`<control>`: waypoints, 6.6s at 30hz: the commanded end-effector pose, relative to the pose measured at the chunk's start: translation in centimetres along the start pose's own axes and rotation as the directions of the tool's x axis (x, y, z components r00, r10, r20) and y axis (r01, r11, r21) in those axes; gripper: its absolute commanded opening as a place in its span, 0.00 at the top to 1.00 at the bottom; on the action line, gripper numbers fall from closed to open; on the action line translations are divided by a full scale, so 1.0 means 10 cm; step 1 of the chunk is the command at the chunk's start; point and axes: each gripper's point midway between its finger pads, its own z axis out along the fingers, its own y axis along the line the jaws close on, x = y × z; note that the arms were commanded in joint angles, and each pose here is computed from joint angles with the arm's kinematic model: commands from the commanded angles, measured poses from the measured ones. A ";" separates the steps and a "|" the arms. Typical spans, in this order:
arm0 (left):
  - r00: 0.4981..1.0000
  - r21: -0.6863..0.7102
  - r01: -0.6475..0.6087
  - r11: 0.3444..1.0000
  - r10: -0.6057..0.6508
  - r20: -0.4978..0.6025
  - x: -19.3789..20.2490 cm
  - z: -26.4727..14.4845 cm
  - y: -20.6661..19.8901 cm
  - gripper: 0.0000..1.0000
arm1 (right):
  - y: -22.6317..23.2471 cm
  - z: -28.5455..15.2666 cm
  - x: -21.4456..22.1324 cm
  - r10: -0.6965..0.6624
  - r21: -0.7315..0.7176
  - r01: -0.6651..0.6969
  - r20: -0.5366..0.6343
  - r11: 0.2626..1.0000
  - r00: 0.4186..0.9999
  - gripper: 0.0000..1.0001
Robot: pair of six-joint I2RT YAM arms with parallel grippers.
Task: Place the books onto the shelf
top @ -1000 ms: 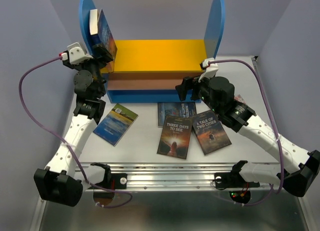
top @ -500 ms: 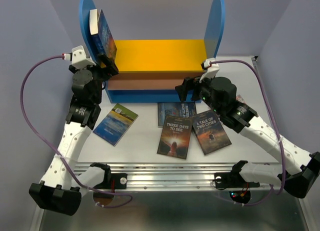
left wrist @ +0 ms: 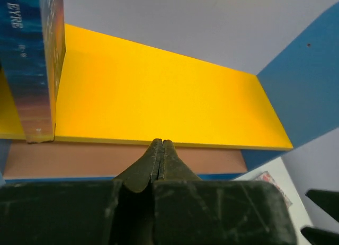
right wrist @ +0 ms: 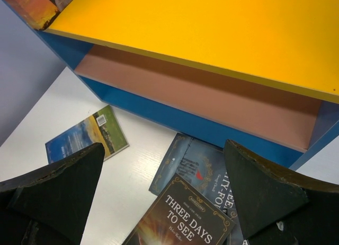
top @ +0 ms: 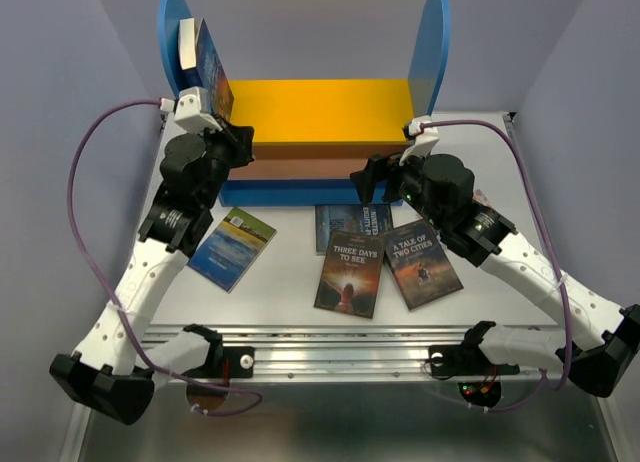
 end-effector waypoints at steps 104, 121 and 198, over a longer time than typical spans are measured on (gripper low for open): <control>0.656 0.171 0.333 0.927 -0.097 -0.749 3.67 -0.89 -0.14 0.01 | -0.37 -0.46 2.90 0.462 0.262 -0.380 -0.494 0.887 0.737 0.00; 0.634 0.122 0.342 0.932 -0.133 -0.762 3.91 -0.90 -0.01 0.01 | -0.35 -0.35 3.24 0.546 0.265 -0.480 -0.470 0.836 0.693 0.07; 0.973 0.450 -0.060 0.891 -0.048 0.224 -0.14 -0.81 -1.04 1.00 | -0.18 -0.53 0.68 0.269 0.021 -0.268 -0.063 0.963 0.961 0.00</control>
